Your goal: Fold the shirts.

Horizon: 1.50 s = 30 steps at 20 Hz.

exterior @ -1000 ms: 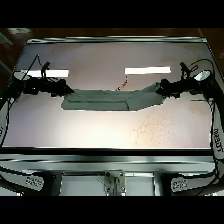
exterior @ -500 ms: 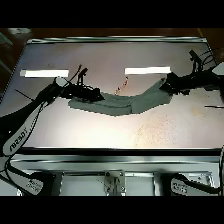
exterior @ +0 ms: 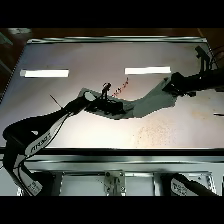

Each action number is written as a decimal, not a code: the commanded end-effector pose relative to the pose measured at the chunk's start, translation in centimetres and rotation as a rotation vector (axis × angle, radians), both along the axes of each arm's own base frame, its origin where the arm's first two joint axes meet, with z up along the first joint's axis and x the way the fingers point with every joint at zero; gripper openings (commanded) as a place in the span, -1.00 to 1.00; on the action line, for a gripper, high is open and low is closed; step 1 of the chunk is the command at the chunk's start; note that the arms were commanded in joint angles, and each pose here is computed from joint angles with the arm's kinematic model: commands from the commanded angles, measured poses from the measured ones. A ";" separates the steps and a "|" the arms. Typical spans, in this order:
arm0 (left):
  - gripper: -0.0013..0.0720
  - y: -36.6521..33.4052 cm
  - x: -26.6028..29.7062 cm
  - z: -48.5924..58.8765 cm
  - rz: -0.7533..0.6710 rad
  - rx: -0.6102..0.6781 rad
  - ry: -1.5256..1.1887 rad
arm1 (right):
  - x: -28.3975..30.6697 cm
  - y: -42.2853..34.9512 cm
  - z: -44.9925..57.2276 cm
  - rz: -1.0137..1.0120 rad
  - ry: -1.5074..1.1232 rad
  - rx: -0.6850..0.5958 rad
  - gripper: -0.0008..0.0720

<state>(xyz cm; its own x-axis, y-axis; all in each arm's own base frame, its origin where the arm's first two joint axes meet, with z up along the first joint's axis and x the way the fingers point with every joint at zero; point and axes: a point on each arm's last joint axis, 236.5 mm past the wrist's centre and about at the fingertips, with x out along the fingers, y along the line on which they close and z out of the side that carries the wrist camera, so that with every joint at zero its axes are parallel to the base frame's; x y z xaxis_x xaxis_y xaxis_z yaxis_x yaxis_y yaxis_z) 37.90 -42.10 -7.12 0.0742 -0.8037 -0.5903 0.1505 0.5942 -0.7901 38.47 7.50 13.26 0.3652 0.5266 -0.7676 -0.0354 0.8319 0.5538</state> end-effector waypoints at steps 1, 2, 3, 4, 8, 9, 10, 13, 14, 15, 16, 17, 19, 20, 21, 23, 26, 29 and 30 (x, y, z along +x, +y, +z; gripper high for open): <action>-0.87 -3.7 -2.7 -1.3 0.005 -0.043 0.067 | -1.5 0.3 1.7 0.017 -0.024 -0.007 -0.81; -0.87 -4.6 -3.2 -1.4 0.011 -0.058 0.082 | -1.7 0.4 2.2 0.017 -0.037 -0.009 -0.81; -0.87 -5.1 -3.2 -1.4 0.011 -0.068 0.064 | -1.8 0.4 2.5 0.017 -0.046 -0.010 -0.81; -0.88 -5.0 -2.7 -1.0 0.012 -0.073 0.033 | -1.9 0.4 2.7 0.017 -0.053 -0.013 -0.81; -0.88 1.6 5.0 5.1 0.102 -0.036 -0.211 | -0.2 1.3 2.9 -0.003 -0.095 0.018 -0.80; -0.88 5.0 7.1 7.3 0.129 -0.004 -0.279 | 0.6 2.9 3.3 0.011 -0.123 0.048 -0.81; -0.88 8.5 8.9 9.5 0.168 0.022 -0.323 | 1.5 5.0 3.6 0.030 -0.160 0.073 -0.81; -0.88 21.6 12.6 17.6 0.340 0.105 -0.458 | 3.8 12.8 3.0 0.103 -0.258 0.103 -0.81; -0.88 25.9 12.8 20.4 0.398 0.131 -0.504 | 4.3 15.5 2.0 0.125 -0.271 0.113 -0.81; -0.88 29.6 12.2 23.1 0.445 0.148 -0.541 | 4.8 18.1 0.6 0.144 -0.274 0.120 -0.81; -0.88 33.1 11.1 25.7 0.489 0.164 -0.573 | 5.3 20.7 -1.3 0.158 -0.271 0.125 -0.81; -0.88 36.0 9.8 27.9 0.526 0.186 -0.602 | 5.6 23.1 -3.2 0.166 -0.264 0.130 -0.81; -0.88 40.8 6.8 31.7 0.604 0.242 -0.666 | 6.0 27.8 -7.5 0.140 -0.220 0.176 -0.81; -0.88 42.3 5.5 33.3 0.637 0.258 -0.695 | 6.3 29.6 -9.3 0.098 -0.191 0.219 -0.81; -0.88 43.3 4.3 34.7 0.664 0.273 -0.724 | 6.6 31.2 -10.9 0.039 -0.144 0.278 -0.81; -0.88 43.8 2.2 36.8 0.683 0.292 -0.769 | 6.7 33.6 -13.5 -0.074 -0.036 0.388 -0.81; -0.88 42.5 0.2 37.8 0.642 0.297 -0.788 | 6.5 35.1 -15.0 -0.150 0.038 0.460 -0.73; -0.88 40.9 -0.1 37.0 0.589 0.288 -0.775 | 7.1 34.9 -14.1 -0.197 0.089 0.529 0.60; -0.88 40.7 -0.1 36.4 0.583 0.285 -0.761 | 6.9 34.5 -13.5 -0.163 0.098 0.538 0.60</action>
<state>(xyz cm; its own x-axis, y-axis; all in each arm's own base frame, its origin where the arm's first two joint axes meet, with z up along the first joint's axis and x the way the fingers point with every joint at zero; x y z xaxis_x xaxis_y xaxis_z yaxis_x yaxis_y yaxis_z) 38.67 -0.48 29.82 0.8672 -0.3359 -0.3676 0.1621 0.8885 -0.4294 45.16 41.84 -0.59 0.4258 0.7709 -0.4737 0.0794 0.4897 0.8683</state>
